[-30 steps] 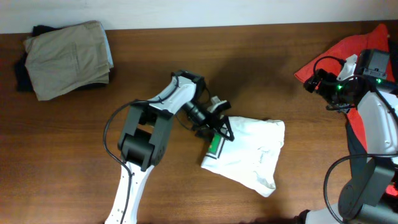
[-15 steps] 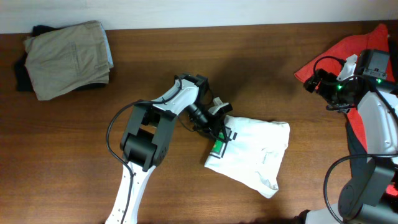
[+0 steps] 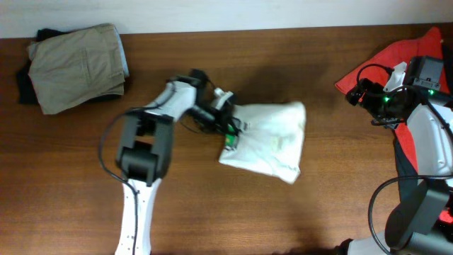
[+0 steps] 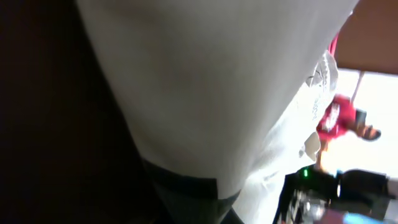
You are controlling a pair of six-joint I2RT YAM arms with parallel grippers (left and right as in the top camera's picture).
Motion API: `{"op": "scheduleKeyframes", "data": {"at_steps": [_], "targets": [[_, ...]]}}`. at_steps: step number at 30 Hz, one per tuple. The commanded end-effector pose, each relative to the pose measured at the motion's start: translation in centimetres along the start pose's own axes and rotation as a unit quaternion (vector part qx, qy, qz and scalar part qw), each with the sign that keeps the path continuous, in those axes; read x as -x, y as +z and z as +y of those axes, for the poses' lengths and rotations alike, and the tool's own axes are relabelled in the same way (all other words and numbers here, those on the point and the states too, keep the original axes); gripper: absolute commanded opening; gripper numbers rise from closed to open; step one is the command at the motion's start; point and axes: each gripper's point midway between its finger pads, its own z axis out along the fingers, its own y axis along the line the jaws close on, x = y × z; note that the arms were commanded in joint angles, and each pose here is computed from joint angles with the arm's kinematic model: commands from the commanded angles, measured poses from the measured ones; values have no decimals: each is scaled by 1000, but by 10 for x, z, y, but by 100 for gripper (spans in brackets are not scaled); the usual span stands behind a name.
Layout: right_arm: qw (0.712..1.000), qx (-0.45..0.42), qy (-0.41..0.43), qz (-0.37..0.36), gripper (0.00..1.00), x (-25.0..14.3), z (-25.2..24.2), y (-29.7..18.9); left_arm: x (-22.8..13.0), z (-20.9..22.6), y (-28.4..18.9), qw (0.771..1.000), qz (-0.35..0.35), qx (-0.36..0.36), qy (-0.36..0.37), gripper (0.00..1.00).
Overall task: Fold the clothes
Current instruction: 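Grasp the left edge of the folded white shirt with the left gripper, then carry the folded shirt to the khaki stack at upper left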
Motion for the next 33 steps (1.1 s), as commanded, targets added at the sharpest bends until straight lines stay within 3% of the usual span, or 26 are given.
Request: {"op": "scheduleKeyframes", "data": {"at_steps": [1,5,10,16,22,29,33], "targets": [[1000,1,-6,-16,99,9,4,-8,14,71,-49,994,-50,93,-33,1],[1000,1,-6,-16,99,9,4,-8,30,109,-109,978,-101,168,-70,1],[1000,1,-6,-16,99,9,4,-8,49,142,-192,942,-158,286,-74,1],[1000,1,-6,-16,99,9,4,-8,77,133,-275,901,-228,366,-53,1],[1000,1,-6,-16,99,9,4,-8,95,113,-349,838,-288,461,-36,1],[1000,1,-6,-16,99,9,4,-8,95,113,-400,776,-320,542,-48,1],[1000,1,-6,-16,99,9,4,-8,87,123,-418,759,-329,558,-63,1]]}}
